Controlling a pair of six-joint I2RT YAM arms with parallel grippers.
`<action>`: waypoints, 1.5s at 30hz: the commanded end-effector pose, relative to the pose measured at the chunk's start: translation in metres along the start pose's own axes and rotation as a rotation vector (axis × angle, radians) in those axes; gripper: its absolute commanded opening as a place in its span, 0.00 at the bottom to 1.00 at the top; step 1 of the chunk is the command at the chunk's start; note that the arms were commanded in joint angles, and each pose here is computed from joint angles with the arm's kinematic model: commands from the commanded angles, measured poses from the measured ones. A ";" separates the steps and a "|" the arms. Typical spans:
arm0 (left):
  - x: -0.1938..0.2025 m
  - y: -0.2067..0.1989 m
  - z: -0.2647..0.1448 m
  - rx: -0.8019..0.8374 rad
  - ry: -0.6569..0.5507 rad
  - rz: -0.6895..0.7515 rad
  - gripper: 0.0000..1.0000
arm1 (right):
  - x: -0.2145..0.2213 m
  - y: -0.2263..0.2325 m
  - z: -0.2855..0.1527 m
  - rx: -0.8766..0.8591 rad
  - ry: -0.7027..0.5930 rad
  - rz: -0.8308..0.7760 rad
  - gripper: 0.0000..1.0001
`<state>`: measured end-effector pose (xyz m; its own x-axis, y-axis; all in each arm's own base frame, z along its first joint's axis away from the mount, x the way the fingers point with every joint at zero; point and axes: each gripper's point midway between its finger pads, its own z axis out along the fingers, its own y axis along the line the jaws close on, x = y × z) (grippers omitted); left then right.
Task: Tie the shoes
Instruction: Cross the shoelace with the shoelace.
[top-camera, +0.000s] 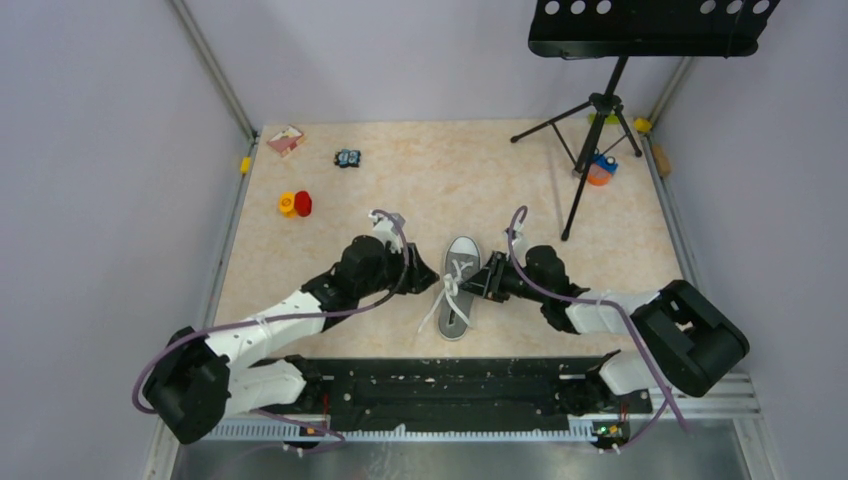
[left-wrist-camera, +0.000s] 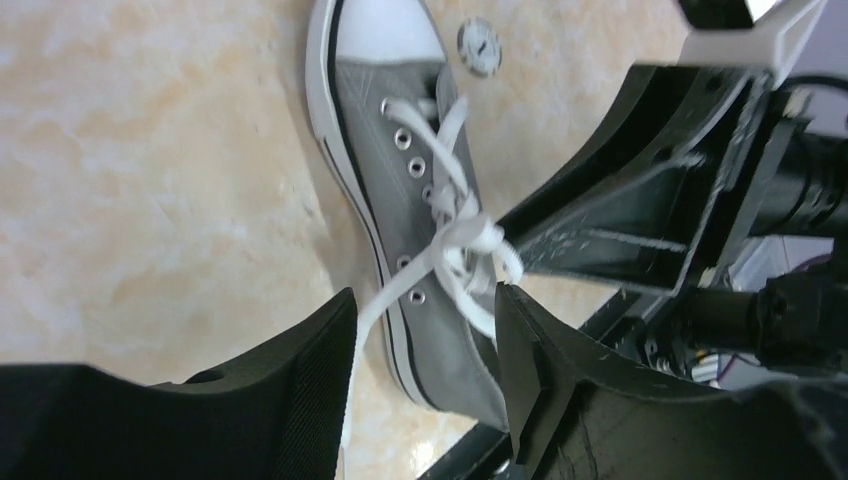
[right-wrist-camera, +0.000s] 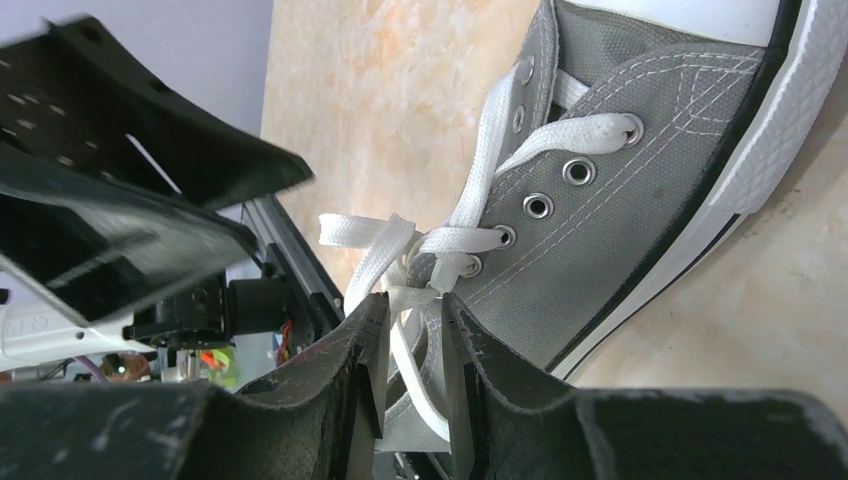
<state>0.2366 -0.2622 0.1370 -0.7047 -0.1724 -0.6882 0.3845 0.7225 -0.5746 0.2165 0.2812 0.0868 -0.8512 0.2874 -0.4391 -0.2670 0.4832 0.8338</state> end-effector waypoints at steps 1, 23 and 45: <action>0.018 -0.018 -0.004 0.131 0.040 -0.096 0.56 | -0.008 0.007 0.001 -0.030 -0.024 -0.030 0.28; 0.022 -0.029 0.025 0.204 0.119 -0.036 0.60 | -0.007 0.004 -0.001 -0.019 -0.022 -0.034 0.28; 0.013 -0.027 0.058 0.186 0.140 -0.046 0.52 | -0.007 0.005 -0.001 -0.022 -0.021 -0.037 0.28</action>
<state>0.2401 -0.3139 0.0997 -0.8192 -0.0753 -0.5686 0.4121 0.6122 -0.6748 0.2172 0.2797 0.0852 -0.8498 0.2846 -0.4436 -0.2687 0.4902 0.8292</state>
